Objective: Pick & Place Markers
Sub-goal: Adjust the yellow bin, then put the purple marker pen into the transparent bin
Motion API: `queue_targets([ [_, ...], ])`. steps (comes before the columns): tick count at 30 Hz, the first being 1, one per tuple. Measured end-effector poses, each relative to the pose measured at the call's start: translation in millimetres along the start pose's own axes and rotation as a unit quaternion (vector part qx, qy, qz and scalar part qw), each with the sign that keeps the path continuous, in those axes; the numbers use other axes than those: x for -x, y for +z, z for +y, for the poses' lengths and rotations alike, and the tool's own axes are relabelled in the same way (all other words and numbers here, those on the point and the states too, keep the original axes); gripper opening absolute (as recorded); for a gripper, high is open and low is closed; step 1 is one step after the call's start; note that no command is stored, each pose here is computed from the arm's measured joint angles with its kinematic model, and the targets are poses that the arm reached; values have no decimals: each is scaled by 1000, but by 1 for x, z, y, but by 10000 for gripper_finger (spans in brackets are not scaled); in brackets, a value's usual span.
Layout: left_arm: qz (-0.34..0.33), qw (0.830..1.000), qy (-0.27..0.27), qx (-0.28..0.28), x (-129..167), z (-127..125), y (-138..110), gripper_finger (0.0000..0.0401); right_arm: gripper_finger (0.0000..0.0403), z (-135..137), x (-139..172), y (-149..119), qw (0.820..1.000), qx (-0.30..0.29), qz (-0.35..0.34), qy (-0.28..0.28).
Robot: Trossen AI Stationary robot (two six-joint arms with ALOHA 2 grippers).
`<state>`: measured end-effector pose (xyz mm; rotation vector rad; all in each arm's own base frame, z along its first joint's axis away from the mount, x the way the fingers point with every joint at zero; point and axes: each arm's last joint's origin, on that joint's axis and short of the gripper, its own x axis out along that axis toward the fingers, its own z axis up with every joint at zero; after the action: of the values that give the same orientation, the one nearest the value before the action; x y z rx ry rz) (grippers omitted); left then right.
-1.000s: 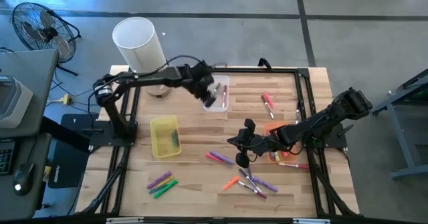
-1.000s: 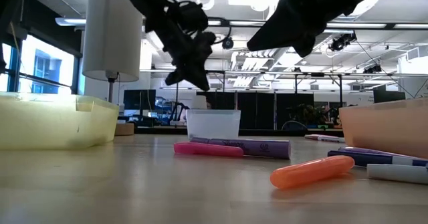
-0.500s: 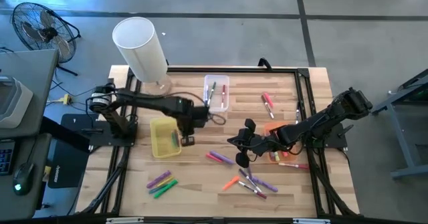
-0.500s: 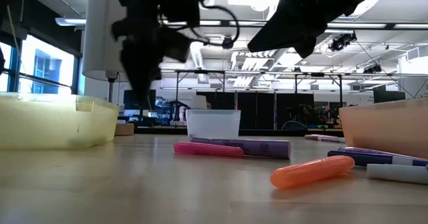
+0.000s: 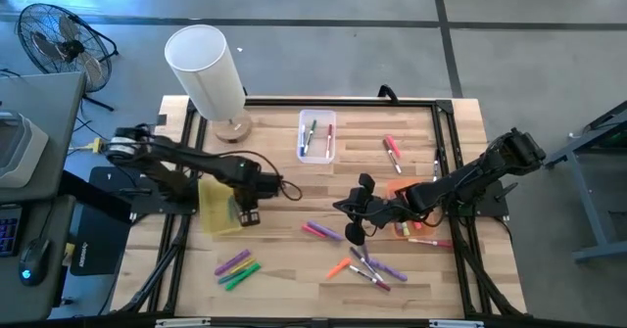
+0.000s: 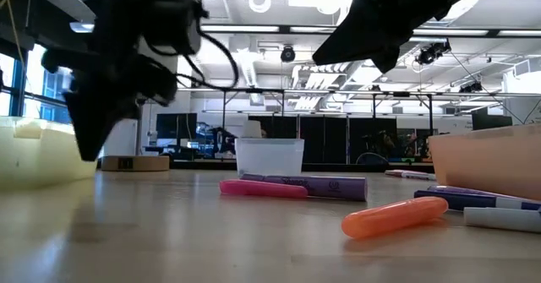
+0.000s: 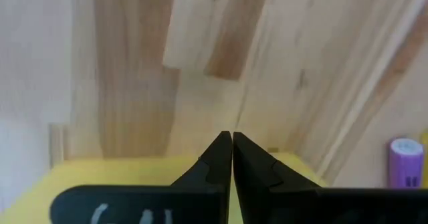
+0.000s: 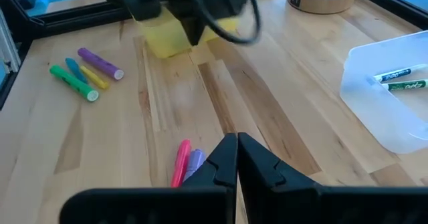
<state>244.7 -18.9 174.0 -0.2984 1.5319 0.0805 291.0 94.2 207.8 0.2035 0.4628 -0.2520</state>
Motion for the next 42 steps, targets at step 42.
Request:
queue_targets([
  [42,-369,914,72,-151,55,-111,-60,1,0,26,18,27,990,-39,124,-48],
])
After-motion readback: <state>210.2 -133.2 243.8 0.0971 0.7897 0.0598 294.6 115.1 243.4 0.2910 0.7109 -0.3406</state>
